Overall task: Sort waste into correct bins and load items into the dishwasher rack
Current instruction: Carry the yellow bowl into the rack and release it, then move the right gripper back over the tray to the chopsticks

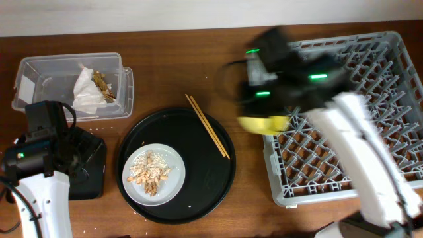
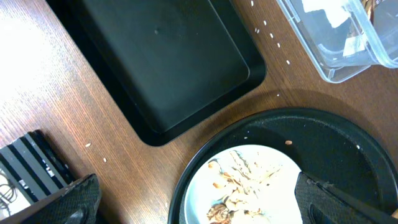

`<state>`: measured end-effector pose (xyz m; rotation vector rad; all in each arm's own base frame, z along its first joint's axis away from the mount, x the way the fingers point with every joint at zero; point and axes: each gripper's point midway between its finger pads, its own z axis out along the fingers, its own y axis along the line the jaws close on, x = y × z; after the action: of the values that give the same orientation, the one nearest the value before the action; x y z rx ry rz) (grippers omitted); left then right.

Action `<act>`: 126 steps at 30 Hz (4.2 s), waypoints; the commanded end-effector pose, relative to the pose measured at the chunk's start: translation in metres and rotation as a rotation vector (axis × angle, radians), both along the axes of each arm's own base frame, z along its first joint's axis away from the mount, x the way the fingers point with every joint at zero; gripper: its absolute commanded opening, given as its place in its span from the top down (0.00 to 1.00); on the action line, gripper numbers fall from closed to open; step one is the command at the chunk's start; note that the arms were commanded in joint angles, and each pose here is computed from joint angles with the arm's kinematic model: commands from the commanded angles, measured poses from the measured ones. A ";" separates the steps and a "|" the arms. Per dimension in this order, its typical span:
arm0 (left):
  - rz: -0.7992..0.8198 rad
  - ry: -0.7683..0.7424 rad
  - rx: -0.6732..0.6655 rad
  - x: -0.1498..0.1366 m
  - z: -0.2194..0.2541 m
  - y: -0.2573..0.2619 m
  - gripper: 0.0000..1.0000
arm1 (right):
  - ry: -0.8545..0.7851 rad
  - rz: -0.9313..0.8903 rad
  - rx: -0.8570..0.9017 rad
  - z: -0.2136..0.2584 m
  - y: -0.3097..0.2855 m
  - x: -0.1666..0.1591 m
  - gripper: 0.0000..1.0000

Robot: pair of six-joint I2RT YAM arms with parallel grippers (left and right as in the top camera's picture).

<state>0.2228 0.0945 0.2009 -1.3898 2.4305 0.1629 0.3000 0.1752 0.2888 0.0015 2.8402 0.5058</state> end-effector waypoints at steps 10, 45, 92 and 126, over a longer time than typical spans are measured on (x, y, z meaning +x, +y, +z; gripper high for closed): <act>0.014 -0.011 0.001 -0.002 0.002 0.001 0.01 | -0.085 0.117 0.285 -0.003 -0.152 0.000 0.96; 0.014 -0.010 0.001 -0.002 0.002 0.001 0.01 | 0.118 -0.195 0.892 -0.129 -0.215 0.018 0.96; 0.014 -0.010 0.001 -0.002 0.002 0.001 0.01 | 0.485 -0.464 -0.207 -0.182 -0.251 -0.022 0.96; 0.014 -0.011 0.001 -0.002 0.002 0.001 0.01 | -0.151 0.319 0.068 -0.065 0.001 0.036 0.16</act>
<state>0.2229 0.0946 0.2009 -1.3906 2.4297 0.1627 0.3322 0.1286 0.2311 -0.2403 2.7290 0.6582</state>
